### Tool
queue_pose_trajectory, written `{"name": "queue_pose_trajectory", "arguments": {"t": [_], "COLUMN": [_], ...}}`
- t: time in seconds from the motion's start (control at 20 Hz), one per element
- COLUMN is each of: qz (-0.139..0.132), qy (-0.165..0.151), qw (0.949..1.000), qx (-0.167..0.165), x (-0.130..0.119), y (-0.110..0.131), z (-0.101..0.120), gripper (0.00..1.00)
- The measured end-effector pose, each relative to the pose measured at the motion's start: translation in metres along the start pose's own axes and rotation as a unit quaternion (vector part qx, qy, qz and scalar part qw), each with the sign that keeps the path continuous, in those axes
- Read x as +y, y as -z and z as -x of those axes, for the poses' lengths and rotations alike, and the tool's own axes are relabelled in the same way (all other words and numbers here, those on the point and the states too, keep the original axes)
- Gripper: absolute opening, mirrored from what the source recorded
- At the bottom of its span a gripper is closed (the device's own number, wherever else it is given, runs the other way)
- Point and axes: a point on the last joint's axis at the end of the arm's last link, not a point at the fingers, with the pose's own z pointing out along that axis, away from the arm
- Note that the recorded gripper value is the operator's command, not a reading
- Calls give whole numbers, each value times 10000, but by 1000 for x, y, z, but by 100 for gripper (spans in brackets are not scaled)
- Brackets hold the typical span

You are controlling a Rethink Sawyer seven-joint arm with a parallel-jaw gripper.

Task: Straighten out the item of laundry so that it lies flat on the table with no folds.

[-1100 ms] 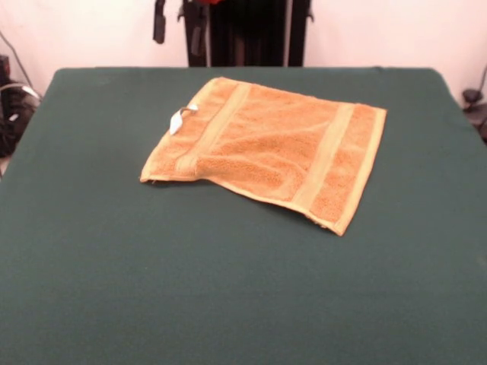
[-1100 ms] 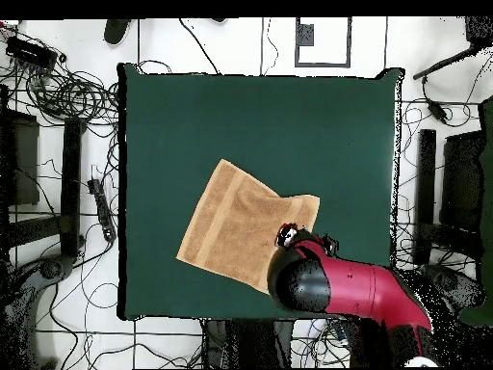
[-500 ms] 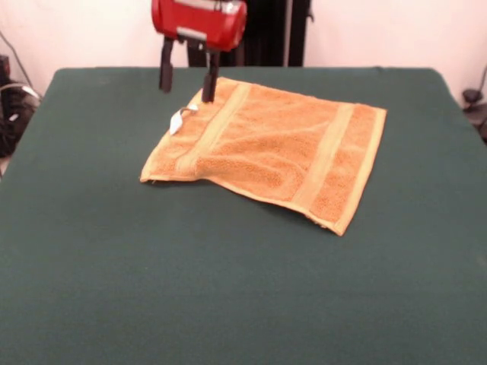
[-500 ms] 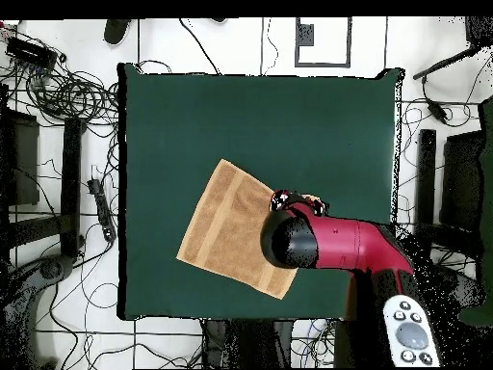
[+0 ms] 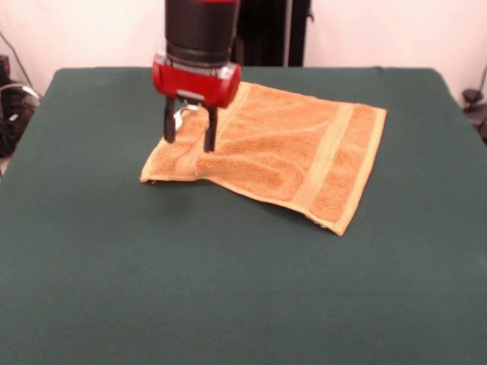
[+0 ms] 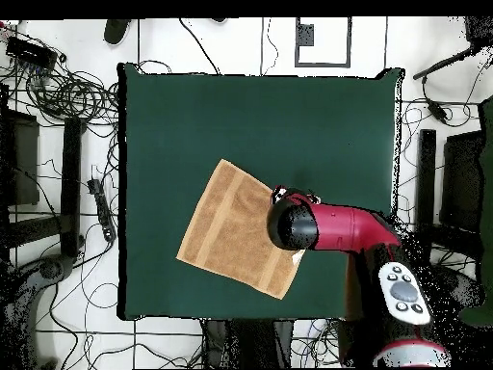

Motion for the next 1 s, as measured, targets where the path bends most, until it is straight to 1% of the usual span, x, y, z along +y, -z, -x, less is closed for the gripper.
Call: {"name": "queue_pose_trajectory", "arguments": {"t": [0.25, 0.35, 0.5, 0.55, 0.6, 0.8, 0.9, 1.0], "qz": [38, 36, 25, 20, 23, 37, 35, 40], "qy": [119, 315, 455, 561, 606, 657, 615, 585], "qw": [9998, 9993, 9988, 9983, 9980, 9977, 9980, 9982], "qx": [133, 175, 180, 172, 165, 152, 151, 134], "x": [16, 38, 52, 64, 69, 78, 75, 74], "y": [-21, -32, -38, -43, -46, -59, -68, -70], "z": [-10, -18, -22, -24, -24, -23, -19, -15], "gripper": [100, 100, 100, 100, 100, 100, 100, 100]}}
